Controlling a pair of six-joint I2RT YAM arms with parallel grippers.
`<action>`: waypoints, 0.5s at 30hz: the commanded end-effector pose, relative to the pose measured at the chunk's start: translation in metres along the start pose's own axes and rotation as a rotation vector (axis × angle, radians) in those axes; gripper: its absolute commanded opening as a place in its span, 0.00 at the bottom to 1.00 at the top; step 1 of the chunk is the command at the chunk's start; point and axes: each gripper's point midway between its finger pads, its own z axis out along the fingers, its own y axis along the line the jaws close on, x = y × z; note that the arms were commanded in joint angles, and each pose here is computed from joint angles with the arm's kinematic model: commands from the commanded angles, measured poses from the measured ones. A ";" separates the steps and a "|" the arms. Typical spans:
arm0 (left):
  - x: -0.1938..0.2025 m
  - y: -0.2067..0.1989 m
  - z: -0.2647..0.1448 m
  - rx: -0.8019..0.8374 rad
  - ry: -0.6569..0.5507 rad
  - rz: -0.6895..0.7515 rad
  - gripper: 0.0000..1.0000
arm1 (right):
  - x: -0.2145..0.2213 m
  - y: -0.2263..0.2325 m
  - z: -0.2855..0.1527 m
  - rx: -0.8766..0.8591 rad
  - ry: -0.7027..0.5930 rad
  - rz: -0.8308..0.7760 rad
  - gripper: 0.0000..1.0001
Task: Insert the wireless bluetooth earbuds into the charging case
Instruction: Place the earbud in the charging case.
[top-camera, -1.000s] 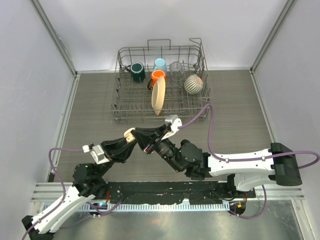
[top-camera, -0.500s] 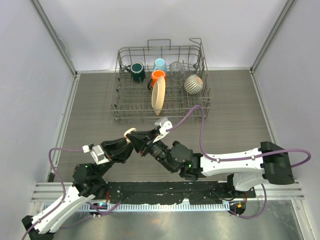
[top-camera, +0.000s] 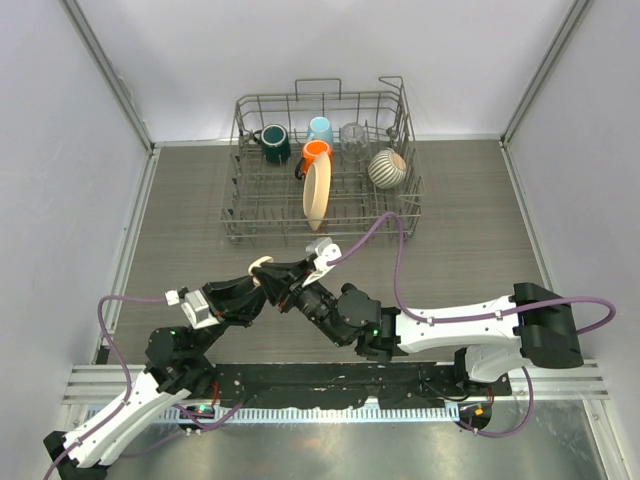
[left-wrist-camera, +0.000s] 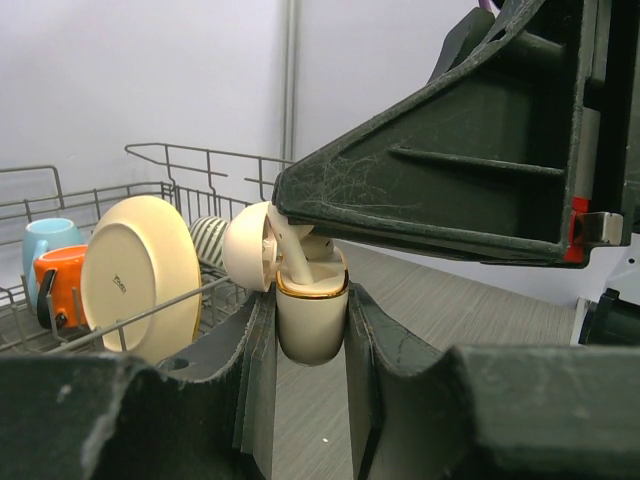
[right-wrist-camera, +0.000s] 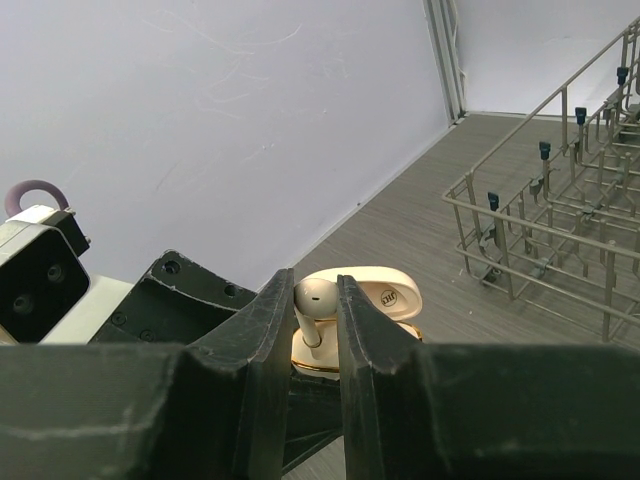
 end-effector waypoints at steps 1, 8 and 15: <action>0.015 0.001 -0.008 -0.001 -0.030 -0.005 0.00 | -0.009 0.000 -0.003 0.007 -0.024 0.024 0.01; 0.013 0.007 -0.009 -0.031 -0.044 -0.013 0.00 | -0.004 -0.003 -0.013 0.002 0.012 0.000 0.01; 0.012 0.008 -0.009 -0.042 -0.047 -0.019 0.00 | 0.001 0.000 -0.019 -0.011 0.037 -0.030 0.01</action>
